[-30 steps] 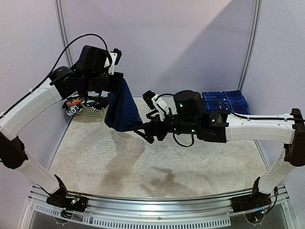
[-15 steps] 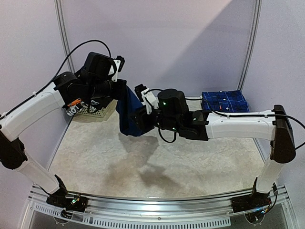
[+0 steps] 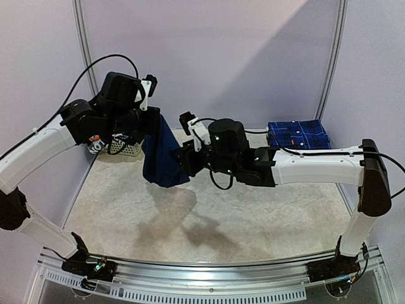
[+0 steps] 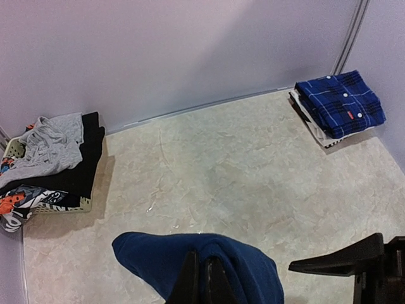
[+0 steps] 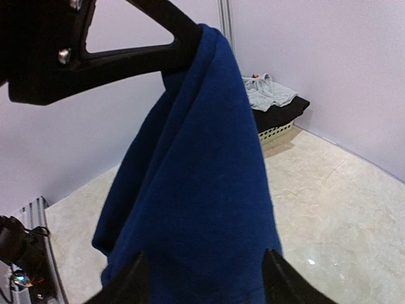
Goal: Fold and stack the mixed laundry pile
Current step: Pass from the left arm to the right
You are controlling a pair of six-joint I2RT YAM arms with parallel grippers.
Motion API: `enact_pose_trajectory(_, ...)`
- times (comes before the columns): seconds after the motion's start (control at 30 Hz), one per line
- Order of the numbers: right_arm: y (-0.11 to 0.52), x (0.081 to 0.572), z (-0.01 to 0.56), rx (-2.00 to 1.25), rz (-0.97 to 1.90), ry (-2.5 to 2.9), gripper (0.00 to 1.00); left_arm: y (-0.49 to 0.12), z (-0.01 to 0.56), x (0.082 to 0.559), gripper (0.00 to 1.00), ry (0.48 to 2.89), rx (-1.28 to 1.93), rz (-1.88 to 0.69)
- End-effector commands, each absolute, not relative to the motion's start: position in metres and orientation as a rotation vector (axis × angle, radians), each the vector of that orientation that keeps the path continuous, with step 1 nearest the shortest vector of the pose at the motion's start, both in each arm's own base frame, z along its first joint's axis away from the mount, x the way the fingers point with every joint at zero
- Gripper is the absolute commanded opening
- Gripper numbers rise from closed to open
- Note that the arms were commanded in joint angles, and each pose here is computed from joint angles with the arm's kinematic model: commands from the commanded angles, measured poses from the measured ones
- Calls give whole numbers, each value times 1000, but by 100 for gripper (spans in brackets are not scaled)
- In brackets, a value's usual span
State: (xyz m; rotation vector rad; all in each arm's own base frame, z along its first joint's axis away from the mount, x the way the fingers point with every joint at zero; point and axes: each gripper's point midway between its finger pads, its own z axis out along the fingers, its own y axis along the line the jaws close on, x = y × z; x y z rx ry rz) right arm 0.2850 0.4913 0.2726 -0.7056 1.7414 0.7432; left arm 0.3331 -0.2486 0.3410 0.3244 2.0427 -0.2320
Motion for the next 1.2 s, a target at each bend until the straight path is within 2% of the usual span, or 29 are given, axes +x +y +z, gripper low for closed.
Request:
enact_pose_trajectory(0.0,507,265,281,-754,909,1719,69,-251,355,331,0,1989,297,-259)
enact_pose_trajectory(0.1,508,264,285,-747,926,1714,68,-252,354,330,0,1988,298,-270)
enact_pose_trajectory(0.37,520,289,255,-735,826,1776,36,-252,356,329,0,1982,305,-280)
enact_pose_trajectory(0.43,521,295,252,-720,812,1785,36,-252,355,328,0,1983,306,-278)
enact_pose_trajectory(0.53,522,301,249,-710,789,1798,43,-251,354,328,0,1985,305,-278)
enact_pose_trajectory(0.57,523,301,250,-708,784,1798,40,-250,355,327,0,1982,304,-278)
enact_pose_trajectory(0.7,521,305,246,-683,763,1811,12,-247,355,326,0,1979,301,-269)
enact_pose_trajectory(0.77,519,304,245,-685,766,1812,1,-245,356,326,0,1977,301,-262)
enact_pose_trajectory(0.87,518,300,248,-693,788,1810,0,-244,355,326,0,1976,302,-250)
enact_pose_trajectory(0.9,518,298,249,-700,794,1811,5,-243,355,326,0,1977,303,-245)
enact_pose_trajectory(0.93,517,296,251,-705,802,1808,13,-242,355,326,0,1977,302,-240)
enact_pose_trajectory(1.0,515,294,251,-711,805,1810,19,-242,354,326,0,1977,302,-234)
enact_pose_trajectory(1.17,509,293,252,-710,792,1805,12,-241,355,327,0,1975,301,-229)
